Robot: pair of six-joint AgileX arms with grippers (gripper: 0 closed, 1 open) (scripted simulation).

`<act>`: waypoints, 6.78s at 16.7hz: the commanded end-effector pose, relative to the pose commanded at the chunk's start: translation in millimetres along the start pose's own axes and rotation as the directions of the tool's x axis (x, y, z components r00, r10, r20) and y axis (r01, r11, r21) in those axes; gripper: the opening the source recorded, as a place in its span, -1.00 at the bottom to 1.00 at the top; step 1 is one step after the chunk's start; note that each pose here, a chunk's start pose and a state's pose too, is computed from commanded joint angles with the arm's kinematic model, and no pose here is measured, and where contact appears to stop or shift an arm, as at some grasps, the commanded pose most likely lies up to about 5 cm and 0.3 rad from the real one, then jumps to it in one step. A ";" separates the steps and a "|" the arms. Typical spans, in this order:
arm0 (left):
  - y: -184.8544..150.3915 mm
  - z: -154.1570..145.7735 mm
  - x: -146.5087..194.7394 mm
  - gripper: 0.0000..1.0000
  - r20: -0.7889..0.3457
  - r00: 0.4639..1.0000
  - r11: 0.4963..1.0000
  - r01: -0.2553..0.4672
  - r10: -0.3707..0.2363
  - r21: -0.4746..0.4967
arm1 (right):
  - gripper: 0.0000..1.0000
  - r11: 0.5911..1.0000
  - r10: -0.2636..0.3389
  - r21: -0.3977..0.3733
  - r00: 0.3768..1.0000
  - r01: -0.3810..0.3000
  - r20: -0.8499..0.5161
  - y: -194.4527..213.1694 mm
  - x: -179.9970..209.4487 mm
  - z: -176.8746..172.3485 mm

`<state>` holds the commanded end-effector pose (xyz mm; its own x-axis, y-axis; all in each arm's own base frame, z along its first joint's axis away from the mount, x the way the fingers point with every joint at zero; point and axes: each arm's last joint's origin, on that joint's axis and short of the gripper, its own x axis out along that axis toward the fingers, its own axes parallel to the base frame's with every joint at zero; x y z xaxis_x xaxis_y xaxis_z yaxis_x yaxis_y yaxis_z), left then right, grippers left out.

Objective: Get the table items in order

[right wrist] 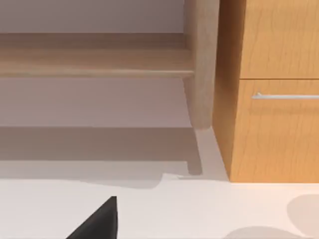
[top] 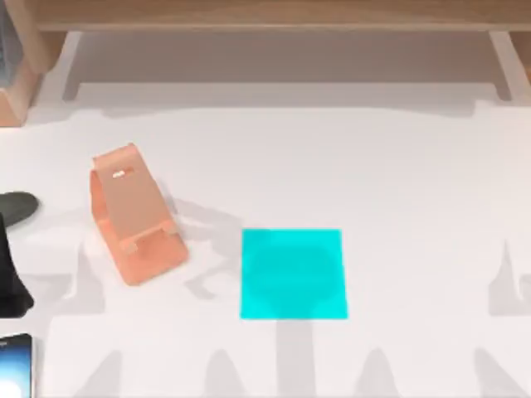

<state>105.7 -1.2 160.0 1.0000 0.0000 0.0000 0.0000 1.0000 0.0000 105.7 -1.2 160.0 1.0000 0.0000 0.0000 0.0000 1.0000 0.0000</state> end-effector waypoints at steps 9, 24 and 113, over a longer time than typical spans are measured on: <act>3.8 32.8 6.6 1.00 -0.180 0.983 0.987 -0.010 0.039 0.163 | 1.00 1.000 0.000 0.000 1.000 0.000 0.000 0.0 0.0 0.0; 38.5 106.9 197.9 1.00 -0.916 0.396 0.687 0.649 0.062 0.327 | 1.00 1.000 0.000 0.000 1.000 0.000 0.000 0.0 0.0 0.0; -204.5 112.5 249.2 -1.00 -0.960 0.218 -0.891 0.379 -0.177 0.250 | 1.00 1.000 0.000 0.000 1.000 0.000 0.000 0.0 0.0 0.0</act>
<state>354.8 -205.7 272.5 0.2175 -0.1770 -0.9599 0.3791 -0.8909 0.2502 105.7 -1.2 160.0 1.0000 0.0000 0.0000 0.0000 1.0000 0.0000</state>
